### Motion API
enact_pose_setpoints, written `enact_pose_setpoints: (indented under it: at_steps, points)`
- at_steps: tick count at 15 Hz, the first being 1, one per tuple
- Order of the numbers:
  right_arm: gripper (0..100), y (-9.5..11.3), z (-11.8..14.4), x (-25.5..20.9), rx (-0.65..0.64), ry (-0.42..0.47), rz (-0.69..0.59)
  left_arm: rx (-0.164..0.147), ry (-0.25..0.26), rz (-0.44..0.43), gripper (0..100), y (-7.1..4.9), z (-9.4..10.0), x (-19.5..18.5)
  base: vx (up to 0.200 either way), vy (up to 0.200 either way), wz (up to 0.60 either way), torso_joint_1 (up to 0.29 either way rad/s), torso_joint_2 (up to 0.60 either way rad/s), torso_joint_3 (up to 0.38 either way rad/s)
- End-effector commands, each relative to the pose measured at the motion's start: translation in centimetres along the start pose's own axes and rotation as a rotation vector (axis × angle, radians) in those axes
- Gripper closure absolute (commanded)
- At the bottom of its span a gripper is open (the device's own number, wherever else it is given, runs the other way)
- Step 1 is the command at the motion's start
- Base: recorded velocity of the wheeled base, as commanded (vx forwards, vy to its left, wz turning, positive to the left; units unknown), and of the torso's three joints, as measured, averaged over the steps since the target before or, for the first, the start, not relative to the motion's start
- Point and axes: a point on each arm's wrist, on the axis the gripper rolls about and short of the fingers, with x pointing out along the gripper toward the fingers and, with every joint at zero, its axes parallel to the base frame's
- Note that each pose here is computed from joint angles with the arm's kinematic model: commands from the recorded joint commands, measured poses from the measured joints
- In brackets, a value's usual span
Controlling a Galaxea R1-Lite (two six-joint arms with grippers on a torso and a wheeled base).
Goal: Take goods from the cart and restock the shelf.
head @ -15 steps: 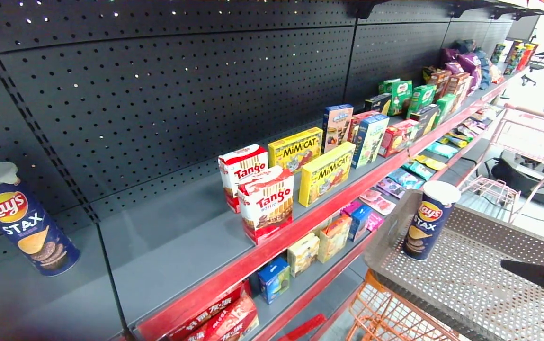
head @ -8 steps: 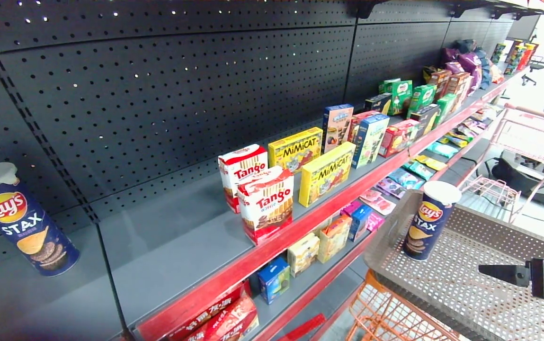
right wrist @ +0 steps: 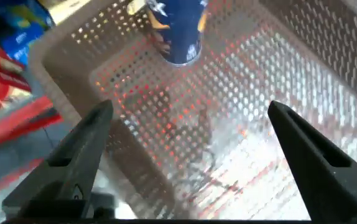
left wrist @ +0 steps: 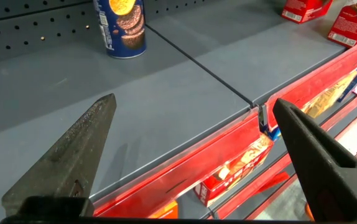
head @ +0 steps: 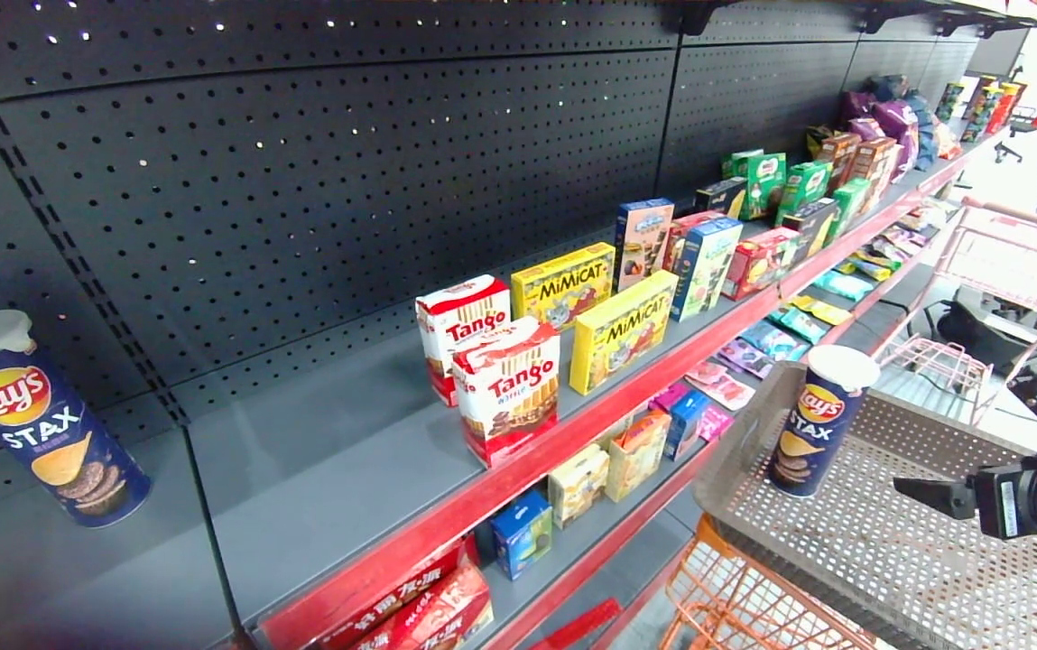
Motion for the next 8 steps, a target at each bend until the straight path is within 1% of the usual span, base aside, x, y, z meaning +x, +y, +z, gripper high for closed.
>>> enact_pose_setpoints:
  at_steps: [1, 2, 4, 7, 8]
  points:
    - [0, -0.3, -0.9, 2.3, -0.041, 0.011, 0.058, 0.0, 0.001, 0.001, 0, 0.0, 0.0, 0.0, 0.0, 0.0, 0.0, 0.0, 0.0, 0.0]
    - [0, -0.4, -0.7, 2.9, -0.054, -0.024, 0.078, 0.0, 0.001, 0.001, 0, 0.0, 0.0, 0.0, 0.0, 0.0, 0.0, 0.0, 0.0, 0.0]
    - [0, -0.6, -0.4, 4.3, -0.074, -0.063, 0.096, 0.0, 0.001, 0.001, 0, 0.0, 0.0, 0.0, 0.0, 0.0, 0.0, 0.0, 0.0, 0.0]
    - [0, -0.7, -0.9, 5.7, -0.114, -0.057, 0.122, 0.0, 0.001, 0.001, 0, 0.0, 0.0, 0.0, 0.0, 0.0, 0.0, 0.0, 0.0, 0.0]
    - [0, -0.7, -0.9, 6.6, -0.123, -0.077, 0.122, 0.0, 0.001, 0.001, 0, 0.0, 0.0, 0.0, 0.0, 0.0, 0.0, 0.0, 0.0, 0.0]
